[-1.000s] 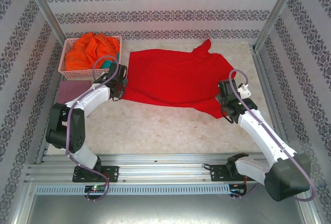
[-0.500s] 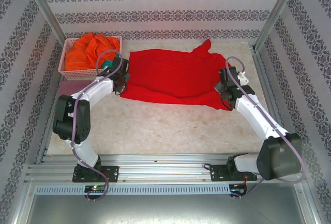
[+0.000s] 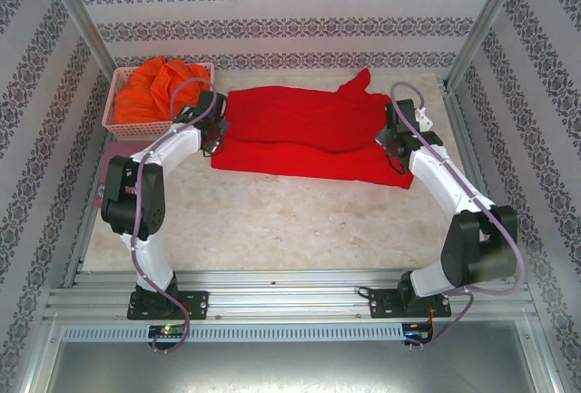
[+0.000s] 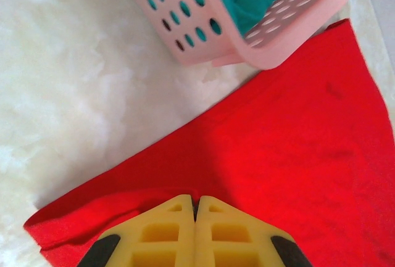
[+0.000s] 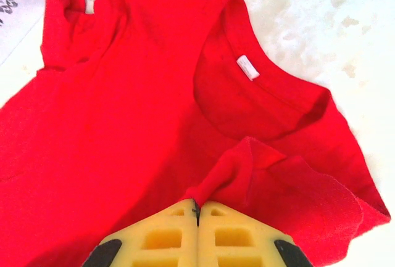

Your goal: Fold and stack the t-shirts

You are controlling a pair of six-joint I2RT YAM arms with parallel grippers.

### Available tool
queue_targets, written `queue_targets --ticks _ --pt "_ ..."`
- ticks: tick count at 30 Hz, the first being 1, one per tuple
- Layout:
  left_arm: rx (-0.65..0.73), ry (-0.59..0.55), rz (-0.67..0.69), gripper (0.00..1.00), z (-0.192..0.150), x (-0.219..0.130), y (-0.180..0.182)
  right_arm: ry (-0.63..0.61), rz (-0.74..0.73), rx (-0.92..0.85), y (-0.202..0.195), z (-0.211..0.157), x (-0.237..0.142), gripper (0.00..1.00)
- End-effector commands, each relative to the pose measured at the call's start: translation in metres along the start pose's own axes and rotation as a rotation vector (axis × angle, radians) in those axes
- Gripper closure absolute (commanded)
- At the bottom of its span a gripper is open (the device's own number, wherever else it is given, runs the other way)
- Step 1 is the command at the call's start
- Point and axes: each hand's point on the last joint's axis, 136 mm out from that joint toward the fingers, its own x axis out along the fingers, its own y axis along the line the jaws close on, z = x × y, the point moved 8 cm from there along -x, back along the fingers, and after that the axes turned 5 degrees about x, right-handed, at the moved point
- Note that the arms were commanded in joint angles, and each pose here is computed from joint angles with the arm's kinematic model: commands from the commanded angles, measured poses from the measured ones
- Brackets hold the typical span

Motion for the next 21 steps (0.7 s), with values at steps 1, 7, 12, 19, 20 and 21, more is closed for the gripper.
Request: queue_targets --ticks 1,7,12,19,20,21 --pt "0.032 0.009 0.029 1.00 0.004 0.007 -0.002 -0.026 0.017 -0.019 0.010 0.012 0.003 1.00" --pt "0.048 0.022 0.009 1.00 0.007 0.011 -0.014 -0.033 0.026 -0.023 0.018 0.019 0.012 1.00" --pt "0.063 0.021 0.004 1.00 0.010 0.014 -0.022 -0.025 0.019 -0.037 0.026 0.024 0.022 1.00" --pt "0.075 0.032 -0.015 1.00 0.013 0.017 -0.033 -0.033 0.028 -0.050 0.037 0.031 0.025 1.00" --pt "0.075 0.032 -0.016 1.00 0.013 0.017 -0.034 -0.036 0.028 -0.049 0.037 0.033 0.026 1.00" --pt "0.075 0.032 -0.017 1.00 0.014 0.018 -0.035 -0.036 0.029 -0.048 0.038 0.034 0.026 1.00"
